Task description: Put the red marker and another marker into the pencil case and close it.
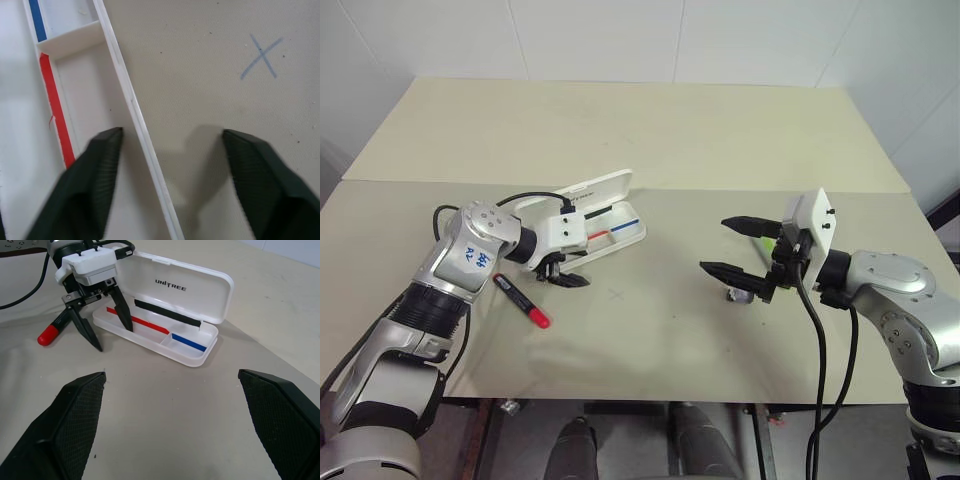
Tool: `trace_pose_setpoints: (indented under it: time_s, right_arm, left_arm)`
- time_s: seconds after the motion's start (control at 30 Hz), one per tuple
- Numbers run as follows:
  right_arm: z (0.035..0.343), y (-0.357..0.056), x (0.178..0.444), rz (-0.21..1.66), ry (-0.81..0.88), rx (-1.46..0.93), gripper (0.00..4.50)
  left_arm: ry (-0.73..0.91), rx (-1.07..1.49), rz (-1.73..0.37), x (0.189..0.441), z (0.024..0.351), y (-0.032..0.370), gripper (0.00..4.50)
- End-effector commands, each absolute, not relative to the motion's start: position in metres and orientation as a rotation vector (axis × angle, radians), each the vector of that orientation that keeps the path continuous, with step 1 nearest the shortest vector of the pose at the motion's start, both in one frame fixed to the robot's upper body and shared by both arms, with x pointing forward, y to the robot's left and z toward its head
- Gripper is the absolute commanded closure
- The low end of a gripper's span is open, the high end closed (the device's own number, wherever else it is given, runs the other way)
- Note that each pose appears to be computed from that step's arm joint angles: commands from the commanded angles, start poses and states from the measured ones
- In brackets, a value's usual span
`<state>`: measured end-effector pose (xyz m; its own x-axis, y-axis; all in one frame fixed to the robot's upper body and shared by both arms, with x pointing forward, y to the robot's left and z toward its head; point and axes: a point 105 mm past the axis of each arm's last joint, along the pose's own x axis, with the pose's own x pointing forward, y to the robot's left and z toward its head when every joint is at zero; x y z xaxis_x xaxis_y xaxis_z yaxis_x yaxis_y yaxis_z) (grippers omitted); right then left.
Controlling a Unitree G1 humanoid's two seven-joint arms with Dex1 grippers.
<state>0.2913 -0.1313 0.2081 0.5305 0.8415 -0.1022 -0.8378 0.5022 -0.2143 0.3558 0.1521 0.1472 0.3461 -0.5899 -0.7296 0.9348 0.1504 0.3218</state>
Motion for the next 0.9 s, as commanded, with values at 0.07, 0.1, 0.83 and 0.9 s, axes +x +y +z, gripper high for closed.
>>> trace_pose_setpoints:
  time_s: [0.07, 0.1, 0.83, 0.9]
  right_arm:
    - [0.216, -0.132, 0.29, 1.009, -0.051, -0.252, 0.0]
    - [0.216, -0.132, 0.29, 1.008, -0.051, -0.252, 0.0]
    - [0.21, -0.159, 0.289, 0.932, -0.033, -0.283, 0.0]
    - [0.208, -0.166, 0.286, 0.91, -0.023, -0.281, 0.0]
  left_arm:
    - [0.512, 0.846, -1.173, 0.355, 0.14, 0.152, 2.94]
    - [0.502, 0.849, -1.177, 0.355, 0.14, 0.152, 3.25]
    - [0.161, 0.848, -1.406, 0.346, 0.187, 0.111, 4.49]
    - [0.15, 0.862, -1.431, 0.342, 0.187, 0.104, 4.49]
